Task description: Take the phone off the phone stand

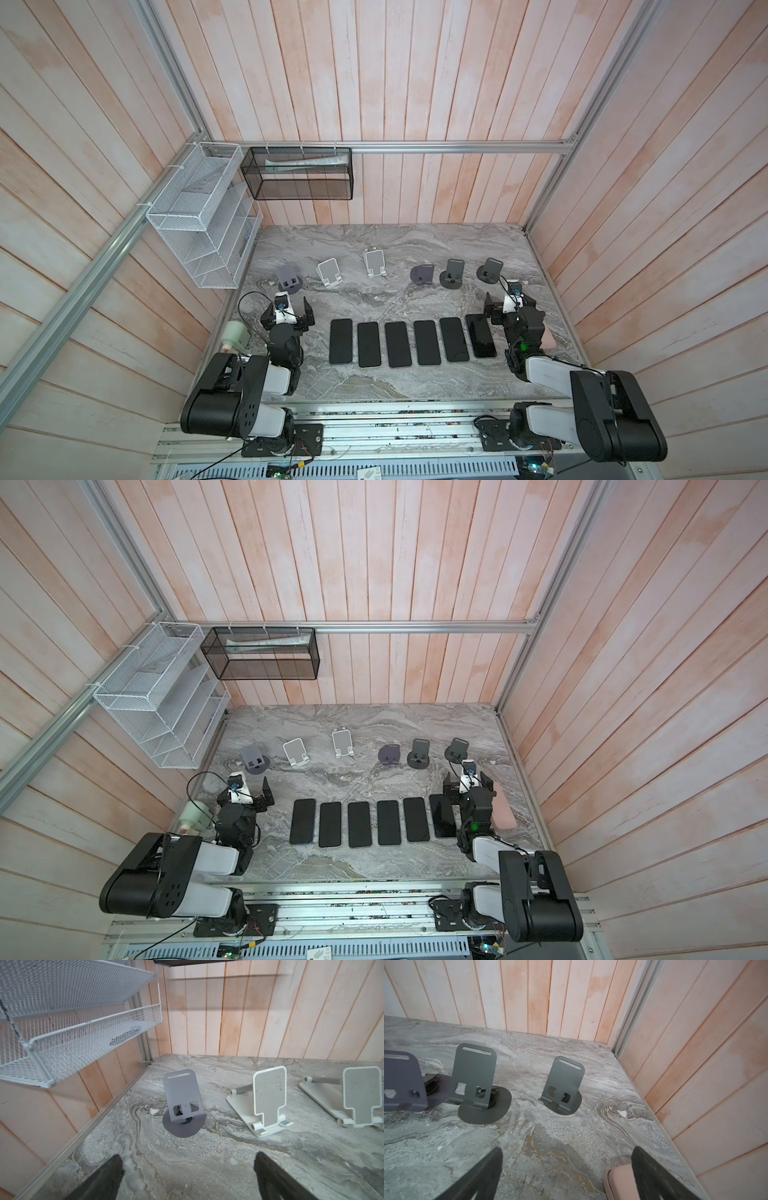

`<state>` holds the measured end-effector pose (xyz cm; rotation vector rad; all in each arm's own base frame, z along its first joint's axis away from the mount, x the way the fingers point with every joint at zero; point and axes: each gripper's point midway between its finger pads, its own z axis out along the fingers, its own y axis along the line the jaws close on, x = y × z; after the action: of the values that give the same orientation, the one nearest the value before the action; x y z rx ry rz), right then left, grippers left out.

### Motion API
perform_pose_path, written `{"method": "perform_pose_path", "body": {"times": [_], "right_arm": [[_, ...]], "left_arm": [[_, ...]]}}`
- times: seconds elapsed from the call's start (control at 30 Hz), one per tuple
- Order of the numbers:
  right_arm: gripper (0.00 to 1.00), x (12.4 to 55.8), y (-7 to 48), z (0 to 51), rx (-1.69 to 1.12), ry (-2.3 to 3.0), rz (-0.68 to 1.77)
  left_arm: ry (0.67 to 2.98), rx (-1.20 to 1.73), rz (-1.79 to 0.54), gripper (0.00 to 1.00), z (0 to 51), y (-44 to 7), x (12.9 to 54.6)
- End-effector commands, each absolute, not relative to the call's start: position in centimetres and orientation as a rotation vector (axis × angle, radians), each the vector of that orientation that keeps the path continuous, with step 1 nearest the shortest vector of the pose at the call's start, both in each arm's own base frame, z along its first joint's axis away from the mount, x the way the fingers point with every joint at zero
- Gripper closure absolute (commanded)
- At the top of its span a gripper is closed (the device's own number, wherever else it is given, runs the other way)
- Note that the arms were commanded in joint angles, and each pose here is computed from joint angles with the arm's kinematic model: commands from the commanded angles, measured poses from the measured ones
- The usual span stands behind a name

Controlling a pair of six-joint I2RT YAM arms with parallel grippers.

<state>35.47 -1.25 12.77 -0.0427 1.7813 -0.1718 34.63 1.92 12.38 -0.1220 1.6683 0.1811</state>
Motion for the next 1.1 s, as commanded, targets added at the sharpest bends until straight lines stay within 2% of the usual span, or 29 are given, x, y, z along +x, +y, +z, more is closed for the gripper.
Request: {"method": "perform_pose_path", "body": {"times": [0.0, 0.23, 0.33, 0.43, 0.7, 1.07], "right_arm": [[0.02, 36.2, -0.8, 14.4, -0.043, 1.707, -0.112], [0.02, 36.1, -0.1, 14.6, -0.054, 1.696, -0.057], [0.02, 35.5, -0.5, 15.6, 0.009, 1.618, -0.035], [0.02, 35.7, -1.6, 14.4, 0.061, 1.638, -0.031], [0.02, 37.0, -0.6, 12.9, -0.004, 1.669, 0.007], [0.02, 37.9, -2.0, 12.4, 0.082, 1.719, -0.026]], "left_arm": [[1.554, -0.085, 0.118, 0.0, 14.6, 1.0, 36.1], [1.704, -0.124, 0.099, 0.0, 12.8, 1.8, 38.5], [1.693, -0.124, 0.097, 0.0, 12.9, 1.9, 38.5], [1.696, -0.126, 0.098, 0.0, 13.0, 1.9, 38.6], [1.696, -0.124, 0.096, 0.0, 13.0, 1.9, 38.5], [1.696, -0.124, 0.095, 0.0, 13.0, 1.9, 38.5]]}}
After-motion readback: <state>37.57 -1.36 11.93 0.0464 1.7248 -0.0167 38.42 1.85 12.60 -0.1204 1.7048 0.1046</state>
